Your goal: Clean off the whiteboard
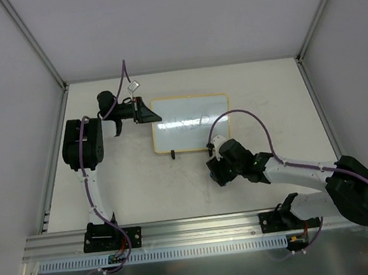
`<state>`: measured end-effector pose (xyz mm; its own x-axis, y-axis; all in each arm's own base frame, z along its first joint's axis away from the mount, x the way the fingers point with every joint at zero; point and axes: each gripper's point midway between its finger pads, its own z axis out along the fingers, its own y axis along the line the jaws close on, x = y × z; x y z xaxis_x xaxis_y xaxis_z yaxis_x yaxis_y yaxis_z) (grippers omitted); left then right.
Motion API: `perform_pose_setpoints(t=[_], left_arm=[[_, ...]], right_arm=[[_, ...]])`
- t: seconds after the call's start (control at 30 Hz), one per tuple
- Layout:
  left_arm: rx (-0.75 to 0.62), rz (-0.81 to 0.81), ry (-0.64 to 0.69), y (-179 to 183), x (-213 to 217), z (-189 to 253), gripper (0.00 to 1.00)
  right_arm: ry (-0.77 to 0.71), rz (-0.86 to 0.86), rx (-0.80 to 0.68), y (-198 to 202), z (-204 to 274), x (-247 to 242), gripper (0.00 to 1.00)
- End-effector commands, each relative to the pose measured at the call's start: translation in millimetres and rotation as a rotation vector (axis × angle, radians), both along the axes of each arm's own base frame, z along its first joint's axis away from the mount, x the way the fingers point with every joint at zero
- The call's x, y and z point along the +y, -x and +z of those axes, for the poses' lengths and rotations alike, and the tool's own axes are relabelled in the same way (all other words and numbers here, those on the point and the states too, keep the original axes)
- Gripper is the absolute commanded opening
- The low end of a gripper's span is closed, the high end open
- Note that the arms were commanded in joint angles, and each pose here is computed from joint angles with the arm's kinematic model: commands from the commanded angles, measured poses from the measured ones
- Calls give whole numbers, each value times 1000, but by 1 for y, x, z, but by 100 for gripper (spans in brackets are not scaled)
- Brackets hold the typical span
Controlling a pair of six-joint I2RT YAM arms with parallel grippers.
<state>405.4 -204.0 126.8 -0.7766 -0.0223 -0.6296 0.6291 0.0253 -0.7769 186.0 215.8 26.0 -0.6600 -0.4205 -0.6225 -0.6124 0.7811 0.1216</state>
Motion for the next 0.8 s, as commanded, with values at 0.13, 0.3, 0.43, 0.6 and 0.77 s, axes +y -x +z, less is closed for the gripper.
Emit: perform_pose_setpoints(t=[0.13, 0.3, 0.43, 0.6, 0.77], left_arm=[[-77, -49, 8, -1, 2, 8, 0], [-71, -50, 10, -2, 2, 9, 0], [-65, -44, 10, -4, 2, 7, 0], [-48, -38, 11, -7, 2, 6, 0], [-27, -23, 13, -13, 3, 3, 0]], right_arm=[[97, 15, -86, -6, 10, 7, 59], [144, 9, -80, -4, 5, 6, 56], [178, -7, -48, 0, 1, 1, 49], [182, -7, -35, 2, -2, 5, 27], [142, -4, -78, -8, 19, 15, 21]])
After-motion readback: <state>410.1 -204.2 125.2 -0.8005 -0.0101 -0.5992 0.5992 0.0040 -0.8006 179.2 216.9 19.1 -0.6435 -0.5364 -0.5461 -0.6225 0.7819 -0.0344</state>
